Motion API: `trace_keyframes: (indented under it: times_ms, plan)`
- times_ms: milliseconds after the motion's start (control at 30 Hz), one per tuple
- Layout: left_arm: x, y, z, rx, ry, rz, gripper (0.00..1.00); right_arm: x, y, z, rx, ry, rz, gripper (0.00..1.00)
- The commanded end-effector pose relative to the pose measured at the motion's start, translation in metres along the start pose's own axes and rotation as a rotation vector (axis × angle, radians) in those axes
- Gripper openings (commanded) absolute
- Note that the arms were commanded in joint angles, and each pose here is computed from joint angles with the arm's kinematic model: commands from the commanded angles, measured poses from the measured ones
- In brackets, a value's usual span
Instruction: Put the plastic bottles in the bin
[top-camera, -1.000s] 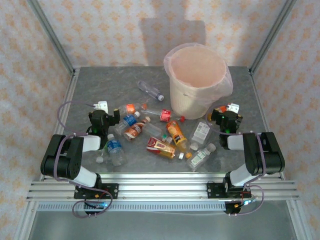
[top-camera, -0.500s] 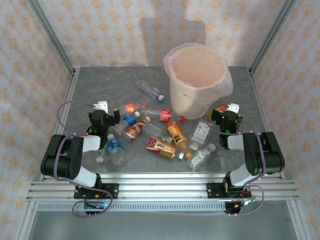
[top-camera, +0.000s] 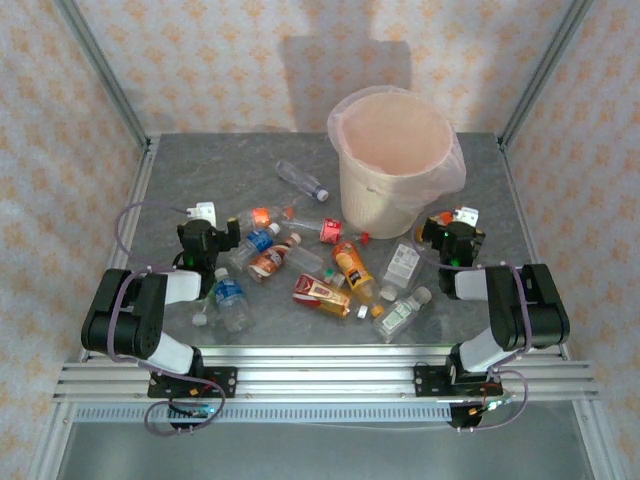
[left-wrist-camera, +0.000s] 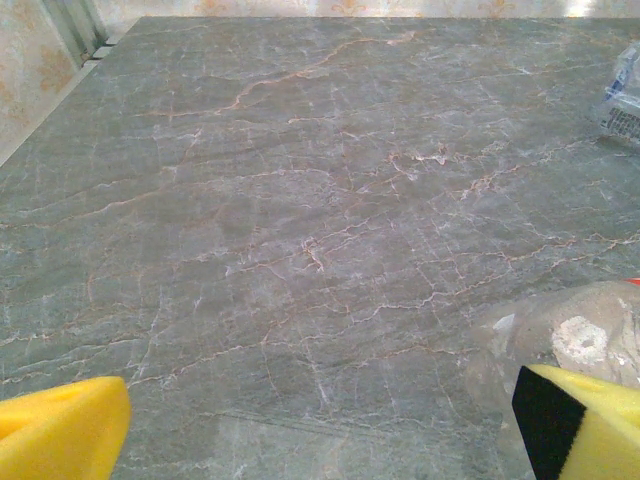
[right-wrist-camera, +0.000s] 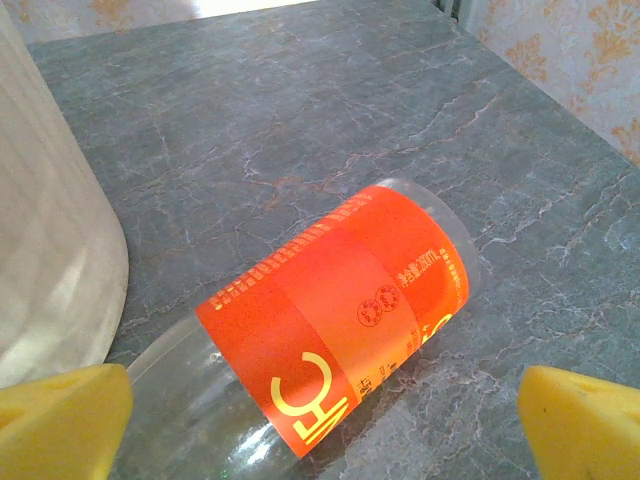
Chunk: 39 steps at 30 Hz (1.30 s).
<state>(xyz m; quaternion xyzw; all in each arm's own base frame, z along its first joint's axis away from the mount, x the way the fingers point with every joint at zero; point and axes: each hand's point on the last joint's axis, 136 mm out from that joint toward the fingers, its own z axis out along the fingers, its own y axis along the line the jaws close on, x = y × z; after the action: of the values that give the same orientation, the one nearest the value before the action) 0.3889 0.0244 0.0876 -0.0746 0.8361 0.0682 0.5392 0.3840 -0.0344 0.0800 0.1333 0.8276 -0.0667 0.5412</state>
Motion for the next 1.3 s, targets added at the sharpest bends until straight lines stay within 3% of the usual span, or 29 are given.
trace_keyframes:
  times_ms: [0,300,633,800,967,1267]
  plan:
    - [-0.008,0.000,0.002,0.005,-0.017,0.006,1.00,-0.012,0.002,0.001,-0.007,-0.033,0.025,0.99]
    - [-0.022,0.007,-0.008,-0.025,-0.030,-0.012,1.00,-0.018,-0.003,0.000,0.028,-0.039,0.044,0.99]
    - [-0.052,0.036,-0.051,-0.150,-0.107,-0.043,1.00,-0.044,-0.037,-0.029,0.219,0.022,0.106,0.99]
    - [-0.068,0.050,-0.079,-0.197,-0.152,-0.108,1.00,-0.049,-0.057,-0.062,0.340,0.140,0.197,0.99]
    - [-0.077,0.061,-0.103,-0.223,-0.194,-0.217,1.00,-0.042,-0.064,-0.114,0.372,0.309,0.306,0.99]
    - [-0.081,0.068,-0.124,-0.218,-0.231,-0.366,1.00,0.020,-0.030,-0.198,0.215,0.600,0.503,0.99]
